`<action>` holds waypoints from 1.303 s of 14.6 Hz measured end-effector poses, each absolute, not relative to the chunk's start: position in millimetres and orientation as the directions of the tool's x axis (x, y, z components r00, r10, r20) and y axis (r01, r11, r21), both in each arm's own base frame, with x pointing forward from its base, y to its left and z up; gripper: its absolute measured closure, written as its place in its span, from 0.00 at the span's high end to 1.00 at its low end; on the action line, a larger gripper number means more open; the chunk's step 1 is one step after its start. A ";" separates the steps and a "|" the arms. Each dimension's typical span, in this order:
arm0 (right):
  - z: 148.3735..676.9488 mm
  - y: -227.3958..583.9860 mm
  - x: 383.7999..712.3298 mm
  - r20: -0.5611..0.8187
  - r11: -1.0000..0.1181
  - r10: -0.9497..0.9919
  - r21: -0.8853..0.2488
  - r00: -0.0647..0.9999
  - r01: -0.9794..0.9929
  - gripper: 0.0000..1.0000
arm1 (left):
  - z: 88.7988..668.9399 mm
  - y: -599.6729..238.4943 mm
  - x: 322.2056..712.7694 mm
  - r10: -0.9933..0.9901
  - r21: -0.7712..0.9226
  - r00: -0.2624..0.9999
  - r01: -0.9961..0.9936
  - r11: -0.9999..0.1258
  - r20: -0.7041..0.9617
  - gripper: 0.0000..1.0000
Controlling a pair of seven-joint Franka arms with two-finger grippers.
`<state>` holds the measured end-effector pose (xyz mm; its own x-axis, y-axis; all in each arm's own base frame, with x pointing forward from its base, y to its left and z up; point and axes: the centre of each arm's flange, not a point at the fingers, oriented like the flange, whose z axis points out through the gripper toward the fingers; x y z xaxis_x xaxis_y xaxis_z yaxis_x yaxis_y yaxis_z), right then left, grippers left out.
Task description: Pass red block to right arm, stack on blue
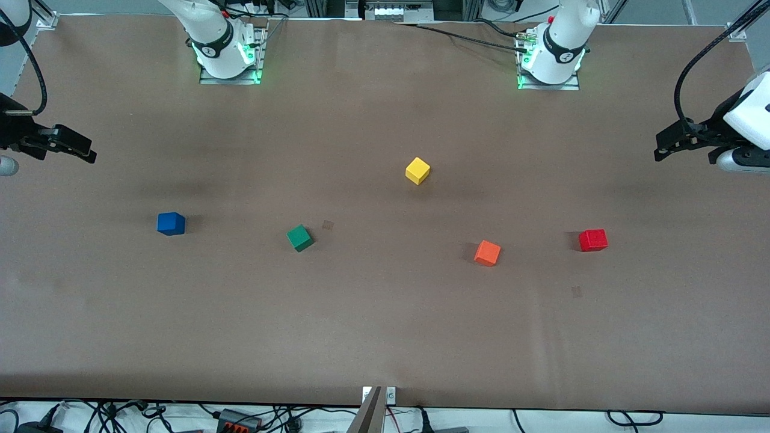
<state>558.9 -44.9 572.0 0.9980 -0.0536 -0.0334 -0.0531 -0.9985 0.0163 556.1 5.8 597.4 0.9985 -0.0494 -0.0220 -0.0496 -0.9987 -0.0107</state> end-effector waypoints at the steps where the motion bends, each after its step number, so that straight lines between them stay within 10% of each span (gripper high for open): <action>1: 572.0 -44.9 558.9 -0.033 -0.998 -0.054 0.016 0.998 -0.053 1.00 | 597.4 5.9 556.1 -0.049 -0.011 0.999 -0.049 -0.999 -0.022 1.00; 19: 575.0 -47.5 557.3 -0.029 -0.998 -0.056 0.022 0.998 -0.055 1.00 | 597.1 7.4 555.8 -0.046 -0.010 0.999 -0.047 -0.999 -0.025 1.00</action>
